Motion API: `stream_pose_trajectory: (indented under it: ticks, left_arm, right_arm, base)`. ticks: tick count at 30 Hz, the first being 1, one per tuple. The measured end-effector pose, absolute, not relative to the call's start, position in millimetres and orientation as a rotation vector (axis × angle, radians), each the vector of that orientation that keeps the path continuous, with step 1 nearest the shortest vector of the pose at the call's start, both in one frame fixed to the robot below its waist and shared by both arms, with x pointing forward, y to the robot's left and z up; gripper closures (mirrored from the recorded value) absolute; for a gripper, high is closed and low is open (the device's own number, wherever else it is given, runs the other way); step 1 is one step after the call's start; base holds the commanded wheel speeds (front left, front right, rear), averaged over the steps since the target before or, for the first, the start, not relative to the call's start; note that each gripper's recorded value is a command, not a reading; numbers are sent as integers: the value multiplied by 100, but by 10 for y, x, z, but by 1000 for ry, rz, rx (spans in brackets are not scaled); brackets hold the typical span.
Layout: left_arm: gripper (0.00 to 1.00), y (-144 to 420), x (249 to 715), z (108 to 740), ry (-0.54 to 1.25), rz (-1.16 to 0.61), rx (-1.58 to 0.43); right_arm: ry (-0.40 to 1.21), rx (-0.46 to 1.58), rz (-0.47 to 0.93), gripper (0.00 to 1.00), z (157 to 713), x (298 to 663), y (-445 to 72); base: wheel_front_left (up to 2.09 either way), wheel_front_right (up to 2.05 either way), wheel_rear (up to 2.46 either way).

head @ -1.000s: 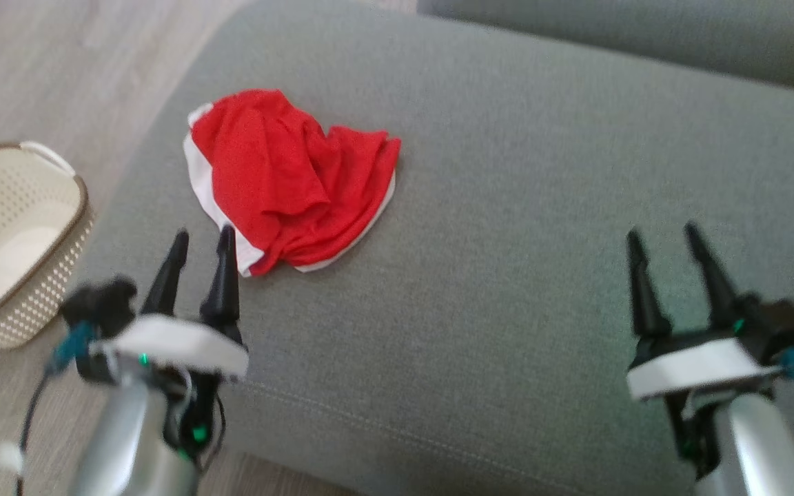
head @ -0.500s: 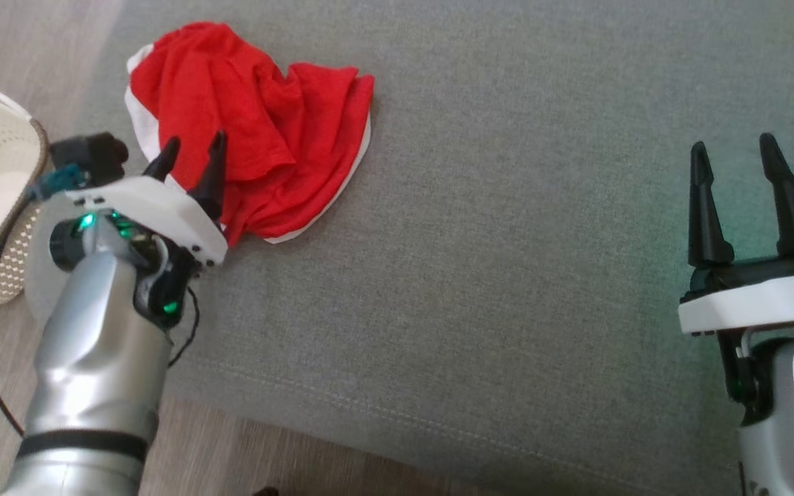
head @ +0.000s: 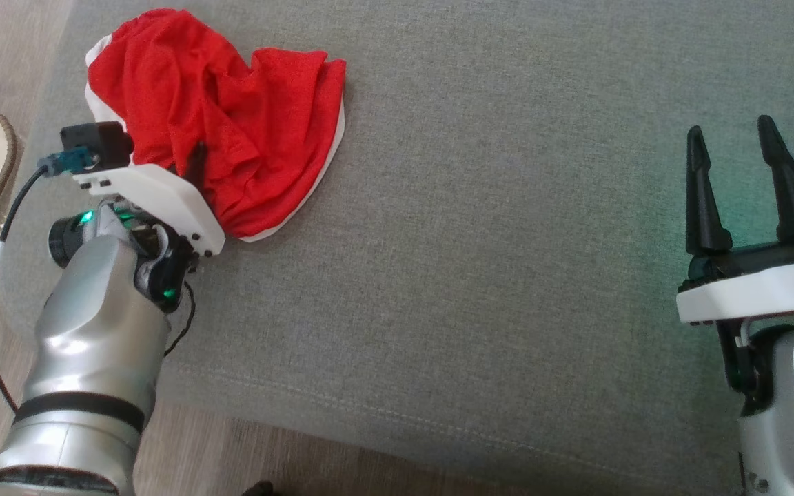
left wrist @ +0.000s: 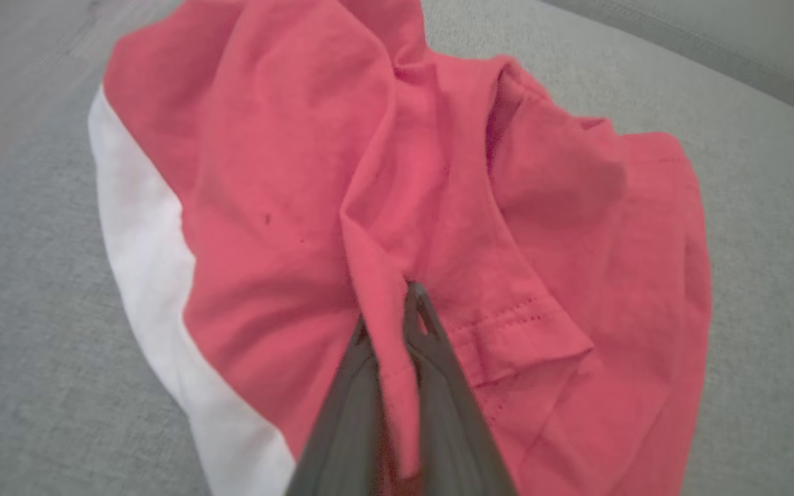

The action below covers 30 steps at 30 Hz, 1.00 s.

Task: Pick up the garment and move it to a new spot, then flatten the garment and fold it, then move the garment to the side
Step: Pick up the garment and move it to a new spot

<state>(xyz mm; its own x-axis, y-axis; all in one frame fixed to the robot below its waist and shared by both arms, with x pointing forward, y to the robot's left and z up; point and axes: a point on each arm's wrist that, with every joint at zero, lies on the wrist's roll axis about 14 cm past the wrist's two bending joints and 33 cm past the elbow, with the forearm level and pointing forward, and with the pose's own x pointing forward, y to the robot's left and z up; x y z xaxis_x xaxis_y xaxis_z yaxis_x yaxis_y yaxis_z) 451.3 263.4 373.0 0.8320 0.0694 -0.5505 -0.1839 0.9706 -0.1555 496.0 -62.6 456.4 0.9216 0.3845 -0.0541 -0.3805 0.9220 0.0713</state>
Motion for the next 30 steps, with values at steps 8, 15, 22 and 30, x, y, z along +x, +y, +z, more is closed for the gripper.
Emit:
stream_pose_trajectory:
  ticks: [8,15,22,30]
  left_arm:
    - [100,2639,4670,4138,373,121,-199]
    - [100,2517,4831,4787,157,53,-206]
    - [100,2060,4981,5530,-30,-107,-224]
    - [100,994,5094,6070,-94,-346,-263]
  right_arm:
    - [40,57,387,0,4686,4920,-642]
    - [-4,78,378,0,4875,4832,-636]
    - [-59,100,343,0,5078,4708,-756]
    - [-94,124,241,0,5177,4532,-1152]
  base:
    - [0,0,0]
    - [0,0,0]
    - [0,0,0]
    - [0,0,0]
